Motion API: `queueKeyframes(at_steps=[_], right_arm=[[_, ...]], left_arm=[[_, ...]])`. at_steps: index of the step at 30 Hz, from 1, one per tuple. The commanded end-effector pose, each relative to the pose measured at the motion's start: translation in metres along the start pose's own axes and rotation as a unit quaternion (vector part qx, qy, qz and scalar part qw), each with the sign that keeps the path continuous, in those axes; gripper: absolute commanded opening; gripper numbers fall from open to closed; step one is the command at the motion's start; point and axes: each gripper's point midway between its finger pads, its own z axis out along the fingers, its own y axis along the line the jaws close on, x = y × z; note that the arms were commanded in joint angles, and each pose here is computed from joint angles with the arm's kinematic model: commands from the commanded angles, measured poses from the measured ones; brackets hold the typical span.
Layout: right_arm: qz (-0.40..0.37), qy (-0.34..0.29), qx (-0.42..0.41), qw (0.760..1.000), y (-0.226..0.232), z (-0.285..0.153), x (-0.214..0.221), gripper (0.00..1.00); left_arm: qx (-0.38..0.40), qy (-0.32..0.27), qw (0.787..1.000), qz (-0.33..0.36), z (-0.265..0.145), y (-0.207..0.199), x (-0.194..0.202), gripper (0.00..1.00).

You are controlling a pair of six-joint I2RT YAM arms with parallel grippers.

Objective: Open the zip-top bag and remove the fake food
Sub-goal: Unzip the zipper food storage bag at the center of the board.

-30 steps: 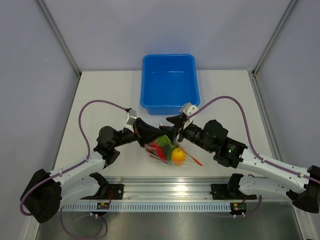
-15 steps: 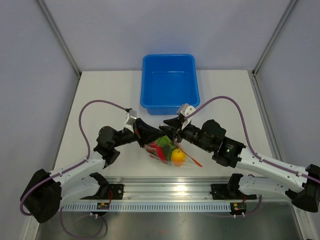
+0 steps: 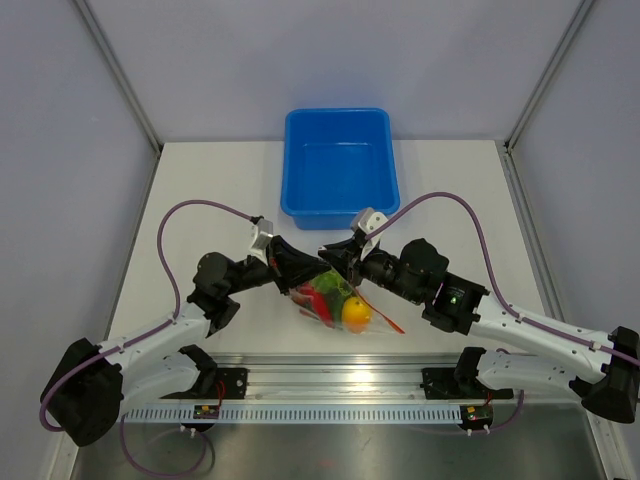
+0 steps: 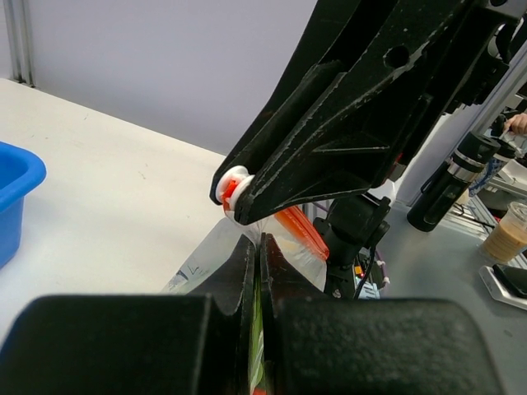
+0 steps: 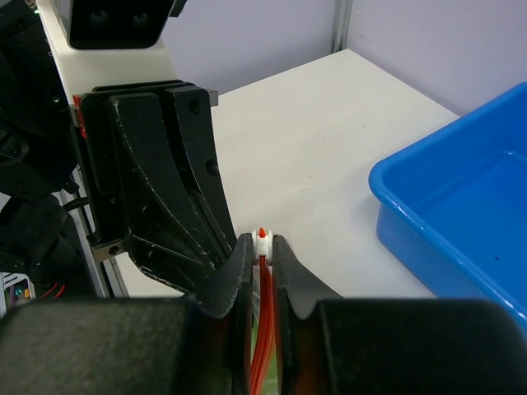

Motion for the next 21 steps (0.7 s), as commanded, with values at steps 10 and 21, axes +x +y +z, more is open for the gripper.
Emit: queueKeyframes(at_steps=[10,21], right_arm=[[0.004,-0.032,0.002,0.999,-0.001,0.005,-0.022,0.00],[0.008,-0.009,-0.001,1.000,0.002,0.020,-0.008,0.00]], left_arm=[[-0.070,-0.082,0.994,0.032,-0.006,0.011,-0.046,0.00],[-0.100,-0.104,0.989,0.005,-0.015,0.017,-0.054,0.00]])
